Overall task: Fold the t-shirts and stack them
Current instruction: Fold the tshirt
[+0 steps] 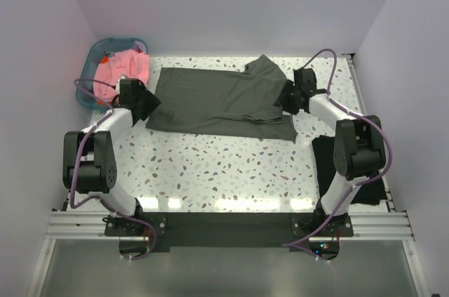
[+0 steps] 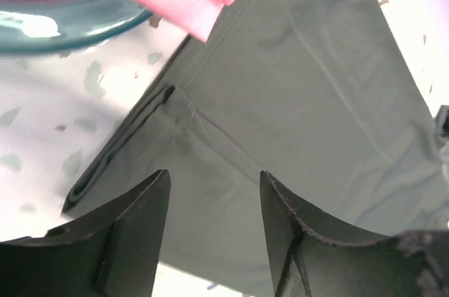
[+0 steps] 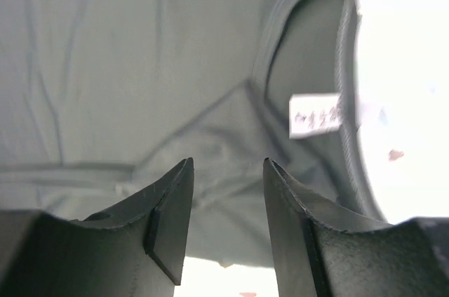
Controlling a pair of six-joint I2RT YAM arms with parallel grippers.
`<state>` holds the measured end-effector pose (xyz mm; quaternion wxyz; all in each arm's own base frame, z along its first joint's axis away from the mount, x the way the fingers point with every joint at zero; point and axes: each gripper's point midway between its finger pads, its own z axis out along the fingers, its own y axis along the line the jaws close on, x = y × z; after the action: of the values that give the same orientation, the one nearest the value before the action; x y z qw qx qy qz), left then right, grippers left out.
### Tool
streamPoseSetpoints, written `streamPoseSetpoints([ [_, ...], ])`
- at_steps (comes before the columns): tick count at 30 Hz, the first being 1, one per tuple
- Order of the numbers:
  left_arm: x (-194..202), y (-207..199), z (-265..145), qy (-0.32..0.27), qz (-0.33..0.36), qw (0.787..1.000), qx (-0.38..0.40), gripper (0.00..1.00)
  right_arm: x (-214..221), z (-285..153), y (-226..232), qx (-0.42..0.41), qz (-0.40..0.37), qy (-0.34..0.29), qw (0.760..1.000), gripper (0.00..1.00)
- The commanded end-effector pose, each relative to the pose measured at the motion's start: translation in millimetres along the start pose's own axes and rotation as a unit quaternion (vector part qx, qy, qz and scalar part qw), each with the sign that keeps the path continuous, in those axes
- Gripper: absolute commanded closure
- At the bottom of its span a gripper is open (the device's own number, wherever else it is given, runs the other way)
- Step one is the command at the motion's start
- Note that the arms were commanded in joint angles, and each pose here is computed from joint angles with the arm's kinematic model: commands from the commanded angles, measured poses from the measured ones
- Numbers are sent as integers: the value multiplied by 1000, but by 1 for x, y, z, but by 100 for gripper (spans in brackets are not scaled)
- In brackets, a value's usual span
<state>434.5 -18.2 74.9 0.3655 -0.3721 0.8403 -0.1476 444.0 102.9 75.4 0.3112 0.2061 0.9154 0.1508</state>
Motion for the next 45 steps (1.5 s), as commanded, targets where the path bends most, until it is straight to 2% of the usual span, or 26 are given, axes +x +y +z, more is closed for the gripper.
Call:
streamPoseSetpoints([
  [1, -10, -4, -25, -42, -16, 999, 11, 43, 10, -24, 23, -17, -40, -30, 999, 54],
  [4, -1, 6, -30, -45, -22, 999, 3, 48, 32, -21, 32, -27, -40, -19, 999, 54],
  [10, 31, 3, -29, -16, -1, 1000, 13, 52, 59, -2, 45, -28, -52, 2, 998, 54],
  [20, 38, -2, -25, -10, 2, 1000, 25, 55, 77, 17, 49, -21, -50, 17, 998, 52],
  [28, 39, -2, -24, -7, 3, 1000, 25, 56, 66, 23, 58, -23, -46, 6, 999, 84],
  [31, 40, -1, -23, -5, 4, 1000, 24, 56, 59, 23, 64, -25, -49, 2, 998, 92],
  [45, 48, 4, -17, 8, 8, 1000, 17, 57, 45, 40, 79, -14, -100, 11, 995, 100],
])
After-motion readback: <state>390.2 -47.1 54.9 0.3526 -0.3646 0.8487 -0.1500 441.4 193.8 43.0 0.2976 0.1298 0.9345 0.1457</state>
